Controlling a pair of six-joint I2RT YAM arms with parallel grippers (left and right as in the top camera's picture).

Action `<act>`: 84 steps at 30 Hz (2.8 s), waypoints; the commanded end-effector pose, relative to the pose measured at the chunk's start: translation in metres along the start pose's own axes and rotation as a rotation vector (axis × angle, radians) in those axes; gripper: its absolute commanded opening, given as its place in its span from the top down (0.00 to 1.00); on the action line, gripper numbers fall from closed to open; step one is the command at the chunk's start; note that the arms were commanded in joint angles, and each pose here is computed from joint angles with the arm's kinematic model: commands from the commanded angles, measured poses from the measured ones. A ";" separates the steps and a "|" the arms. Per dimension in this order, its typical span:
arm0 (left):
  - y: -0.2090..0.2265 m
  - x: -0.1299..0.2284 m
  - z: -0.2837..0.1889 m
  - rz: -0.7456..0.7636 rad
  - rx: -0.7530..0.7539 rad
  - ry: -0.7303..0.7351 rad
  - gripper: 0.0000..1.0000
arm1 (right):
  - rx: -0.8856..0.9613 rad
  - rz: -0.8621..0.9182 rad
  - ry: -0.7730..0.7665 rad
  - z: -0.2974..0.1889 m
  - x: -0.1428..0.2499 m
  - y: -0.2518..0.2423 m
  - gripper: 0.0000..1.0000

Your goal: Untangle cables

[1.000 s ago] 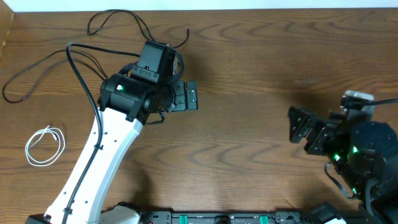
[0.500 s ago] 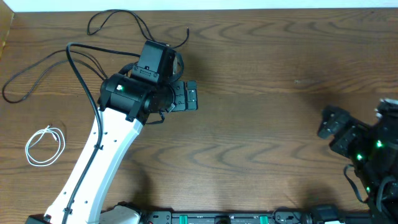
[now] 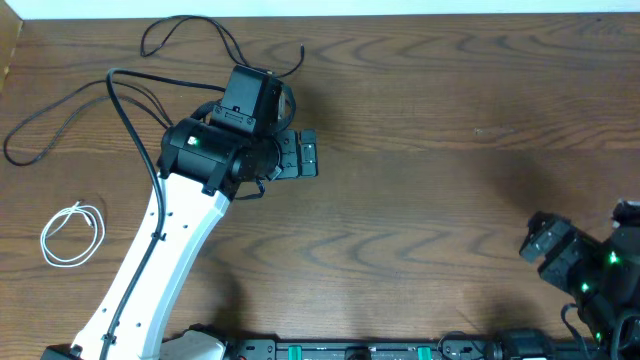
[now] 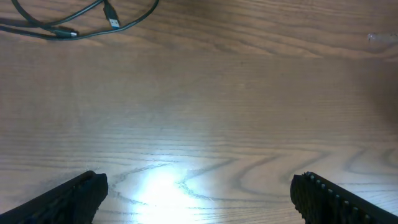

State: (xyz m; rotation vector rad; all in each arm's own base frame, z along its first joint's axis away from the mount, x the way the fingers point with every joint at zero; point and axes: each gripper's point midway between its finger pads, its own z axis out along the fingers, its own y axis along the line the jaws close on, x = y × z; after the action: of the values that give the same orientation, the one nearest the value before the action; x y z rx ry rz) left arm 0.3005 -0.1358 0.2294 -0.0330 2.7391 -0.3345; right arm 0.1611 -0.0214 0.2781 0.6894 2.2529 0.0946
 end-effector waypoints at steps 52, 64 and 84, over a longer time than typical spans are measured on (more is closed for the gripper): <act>0.003 0.001 0.002 0.014 -0.017 0.008 0.00 | -0.592 -0.518 -0.686 0.097 0.044 0.070 0.01; 0.003 0.001 0.002 0.014 -0.017 0.008 0.00 | -0.605 -0.512 -0.749 0.105 0.045 0.071 0.01; 0.003 0.001 0.002 0.014 -0.017 0.008 0.00 | -0.509 -0.501 -0.616 0.134 0.062 0.054 0.01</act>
State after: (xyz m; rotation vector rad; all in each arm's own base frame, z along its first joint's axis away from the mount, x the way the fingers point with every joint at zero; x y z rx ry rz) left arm 0.3006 -0.1358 0.2291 -0.0331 2.7399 -0.3341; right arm 0.2420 0.0442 0.1598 -0.1475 1.6319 0.2161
